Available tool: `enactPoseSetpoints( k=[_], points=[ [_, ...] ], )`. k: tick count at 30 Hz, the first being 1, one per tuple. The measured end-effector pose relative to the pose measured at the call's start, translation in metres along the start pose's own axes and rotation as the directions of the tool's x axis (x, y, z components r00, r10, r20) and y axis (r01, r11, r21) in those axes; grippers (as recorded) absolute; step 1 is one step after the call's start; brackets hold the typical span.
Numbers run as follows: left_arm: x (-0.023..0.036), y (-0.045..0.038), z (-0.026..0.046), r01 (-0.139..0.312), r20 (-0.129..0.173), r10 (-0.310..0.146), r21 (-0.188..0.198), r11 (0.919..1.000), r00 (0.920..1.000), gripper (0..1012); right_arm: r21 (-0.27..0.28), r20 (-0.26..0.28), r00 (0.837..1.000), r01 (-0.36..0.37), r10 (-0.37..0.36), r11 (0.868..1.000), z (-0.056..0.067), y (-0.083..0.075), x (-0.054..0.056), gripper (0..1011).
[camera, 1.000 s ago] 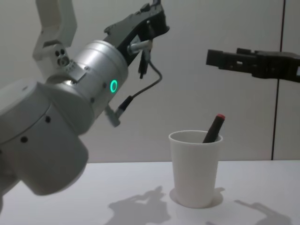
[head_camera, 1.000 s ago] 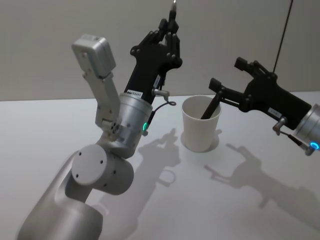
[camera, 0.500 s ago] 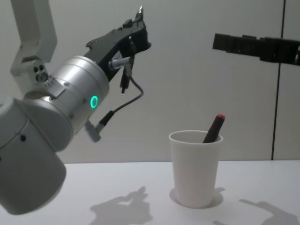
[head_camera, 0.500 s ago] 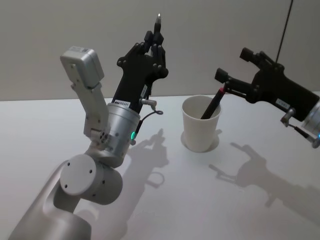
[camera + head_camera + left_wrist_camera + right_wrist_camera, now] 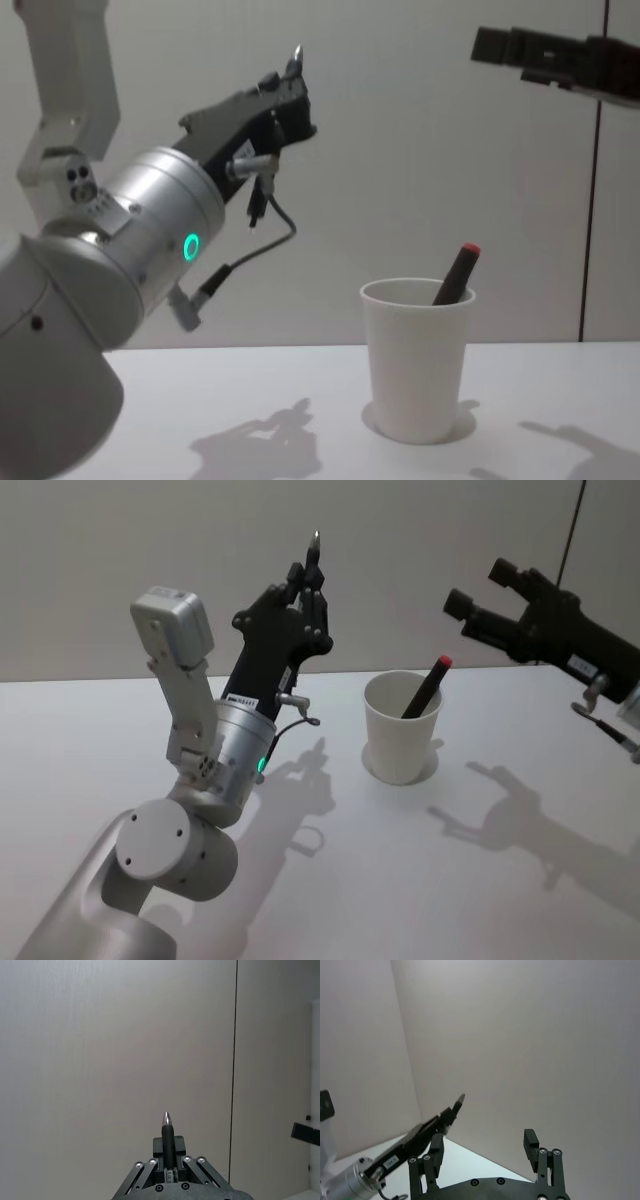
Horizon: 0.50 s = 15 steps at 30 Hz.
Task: Place the pen into the pen holder.
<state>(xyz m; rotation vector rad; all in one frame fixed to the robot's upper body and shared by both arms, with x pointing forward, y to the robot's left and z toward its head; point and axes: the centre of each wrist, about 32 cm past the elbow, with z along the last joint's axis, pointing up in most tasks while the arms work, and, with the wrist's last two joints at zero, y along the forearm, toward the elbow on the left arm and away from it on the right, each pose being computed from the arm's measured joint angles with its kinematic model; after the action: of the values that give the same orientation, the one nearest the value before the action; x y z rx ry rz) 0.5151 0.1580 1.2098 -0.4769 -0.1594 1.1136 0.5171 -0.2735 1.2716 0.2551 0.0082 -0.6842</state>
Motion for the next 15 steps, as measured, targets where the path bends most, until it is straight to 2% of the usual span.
enactPoseSetpoints(
  k=[8,15],
  points=[
    [-0.0017,0.0046,-0.0082,0.015,0.018,-0.016,0.049,0.9987,0.9997,130,0.03,-0.121,0.993,0.01,-0.006,1.0,0.004,0.002,0.007,1002],
    [-0.0047,0.0064,-0.0123,0.03,0.028,-0.032,0.065,0.9974,0.9991,130,0.033,-0.245,0.969,0.044,-0.034,0.999,0.008,0.006,0.011,1002]
  ],
)
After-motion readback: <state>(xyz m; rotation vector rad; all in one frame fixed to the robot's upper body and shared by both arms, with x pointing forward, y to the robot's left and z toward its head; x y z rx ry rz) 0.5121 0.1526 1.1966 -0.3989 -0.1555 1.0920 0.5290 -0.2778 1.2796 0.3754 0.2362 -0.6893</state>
